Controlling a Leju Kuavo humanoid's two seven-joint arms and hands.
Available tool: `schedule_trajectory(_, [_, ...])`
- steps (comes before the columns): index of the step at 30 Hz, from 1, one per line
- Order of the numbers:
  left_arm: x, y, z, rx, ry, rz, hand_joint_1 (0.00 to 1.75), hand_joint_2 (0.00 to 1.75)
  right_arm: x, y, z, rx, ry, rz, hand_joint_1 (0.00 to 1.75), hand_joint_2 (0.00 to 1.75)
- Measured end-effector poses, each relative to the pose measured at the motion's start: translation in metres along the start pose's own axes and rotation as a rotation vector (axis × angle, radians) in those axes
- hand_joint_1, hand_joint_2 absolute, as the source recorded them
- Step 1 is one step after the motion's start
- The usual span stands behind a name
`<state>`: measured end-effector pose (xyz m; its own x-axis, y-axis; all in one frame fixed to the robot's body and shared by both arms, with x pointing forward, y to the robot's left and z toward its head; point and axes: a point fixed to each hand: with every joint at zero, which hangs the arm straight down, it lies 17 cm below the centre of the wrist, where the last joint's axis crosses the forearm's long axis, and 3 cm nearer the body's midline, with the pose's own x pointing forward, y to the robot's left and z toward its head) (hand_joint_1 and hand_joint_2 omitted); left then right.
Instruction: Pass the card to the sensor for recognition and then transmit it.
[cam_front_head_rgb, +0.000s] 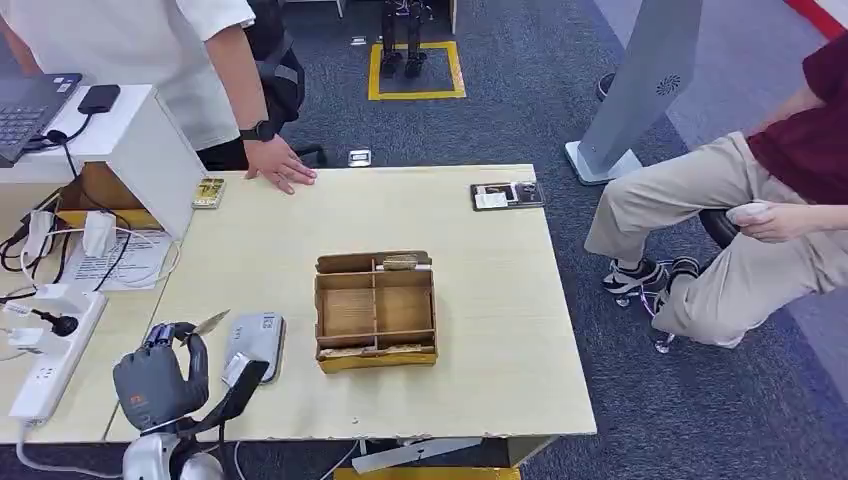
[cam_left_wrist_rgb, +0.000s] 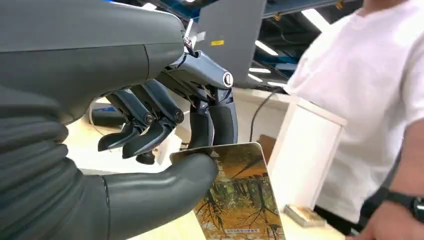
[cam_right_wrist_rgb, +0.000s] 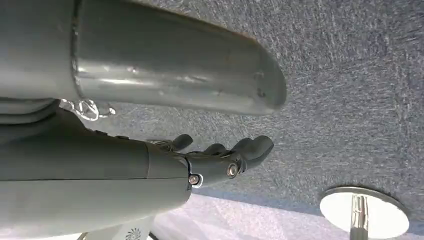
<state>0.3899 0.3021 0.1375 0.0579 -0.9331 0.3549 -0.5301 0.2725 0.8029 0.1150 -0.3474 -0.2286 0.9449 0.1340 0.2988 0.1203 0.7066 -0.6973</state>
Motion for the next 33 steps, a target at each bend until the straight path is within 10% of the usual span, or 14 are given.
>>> schedule_trajectory(33, [0.005,-0.058,0.038,-0.183,0.036,-0.038,1.75,1.75,-0.005,-0.001,0.0,-0.003,0.012,-0.003,0.0,0.0])
